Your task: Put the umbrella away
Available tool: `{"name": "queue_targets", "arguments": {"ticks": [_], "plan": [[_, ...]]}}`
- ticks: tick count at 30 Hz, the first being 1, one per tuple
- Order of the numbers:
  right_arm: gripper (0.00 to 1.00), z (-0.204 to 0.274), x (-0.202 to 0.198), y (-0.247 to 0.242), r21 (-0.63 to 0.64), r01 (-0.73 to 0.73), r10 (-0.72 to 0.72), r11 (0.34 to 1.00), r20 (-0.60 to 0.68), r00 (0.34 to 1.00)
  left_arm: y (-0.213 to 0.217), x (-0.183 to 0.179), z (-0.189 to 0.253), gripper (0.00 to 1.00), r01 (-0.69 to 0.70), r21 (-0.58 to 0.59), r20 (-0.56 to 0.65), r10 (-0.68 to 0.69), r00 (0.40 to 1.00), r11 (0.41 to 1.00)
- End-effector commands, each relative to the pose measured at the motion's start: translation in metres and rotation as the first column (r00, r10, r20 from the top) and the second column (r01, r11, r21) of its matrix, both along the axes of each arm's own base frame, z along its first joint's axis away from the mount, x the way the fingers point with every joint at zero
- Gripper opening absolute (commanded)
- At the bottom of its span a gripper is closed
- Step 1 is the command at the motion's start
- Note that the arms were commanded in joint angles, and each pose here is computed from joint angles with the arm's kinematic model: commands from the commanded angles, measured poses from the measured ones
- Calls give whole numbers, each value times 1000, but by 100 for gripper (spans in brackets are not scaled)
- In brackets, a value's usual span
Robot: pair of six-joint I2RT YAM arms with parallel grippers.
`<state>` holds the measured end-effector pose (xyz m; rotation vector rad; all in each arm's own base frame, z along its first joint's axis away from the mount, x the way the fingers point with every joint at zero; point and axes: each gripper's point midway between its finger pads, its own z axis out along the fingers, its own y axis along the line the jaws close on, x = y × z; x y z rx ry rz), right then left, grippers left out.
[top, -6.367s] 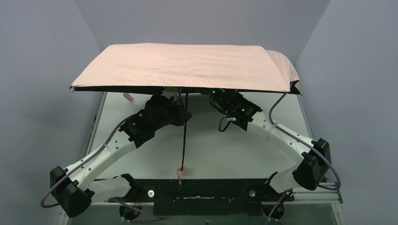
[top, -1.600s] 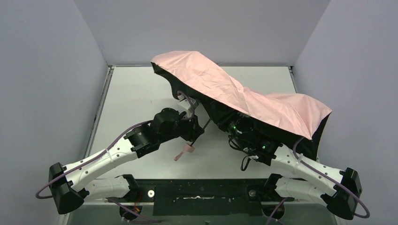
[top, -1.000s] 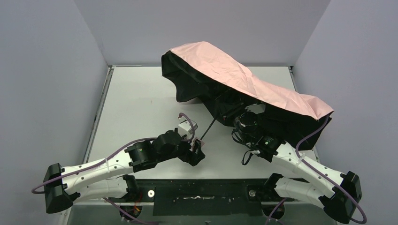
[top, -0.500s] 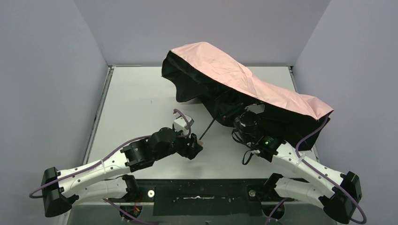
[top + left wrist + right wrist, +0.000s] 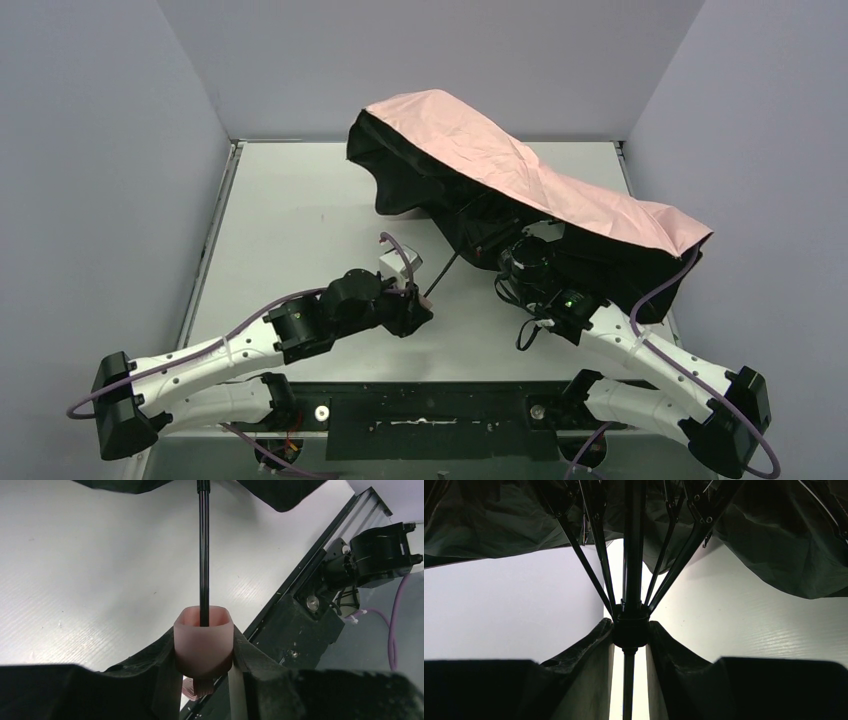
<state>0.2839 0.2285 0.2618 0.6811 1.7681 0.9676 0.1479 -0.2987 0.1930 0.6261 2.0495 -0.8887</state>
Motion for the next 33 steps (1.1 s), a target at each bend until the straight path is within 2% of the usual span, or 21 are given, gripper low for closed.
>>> {"name": "queue_targets", "arguments": {"ticks": [1,5,11,15,21,23,25,30,33], "plan": [[0,29,2,3,83,-11,6,997,63,998,-14,9,47,12,1,-121,59,6,998,993],[0,15,-19,37,60,-170,169,984,18,985,-10,29,66,0,-83,-138,72,94,993,987],[0,-7,-71,88,91,-305,308,948,-21,951,-20,62,91,0,-138,-127,155,157,975,982],[0,-8,-83,97,99,-325,328,941,-19,944,-26,72,89,0,-148,-124,159,167,973,981],[0,12,-80,98,80,-325,325,942,18,946,-11,75,88,0,-204,-93,166,217,962,975],[0,13,-80,100,39,-324,325,945,-25,945,-1,74,93,0,-234,-77,169,244,955,969],[0,23,-80,106,-13,-333,331,943,-70,941,11,70,104,0,-268,-61,181,274,944,962],[0,66,-93,140,30,-436,437,899,-12,900,47,59,135,0,-366,-7,216,359,908,931],[0,82,-101,151,25,-474,475,880,-23,880,64,50,158,0,-418,4,236,405,883,908]]}}
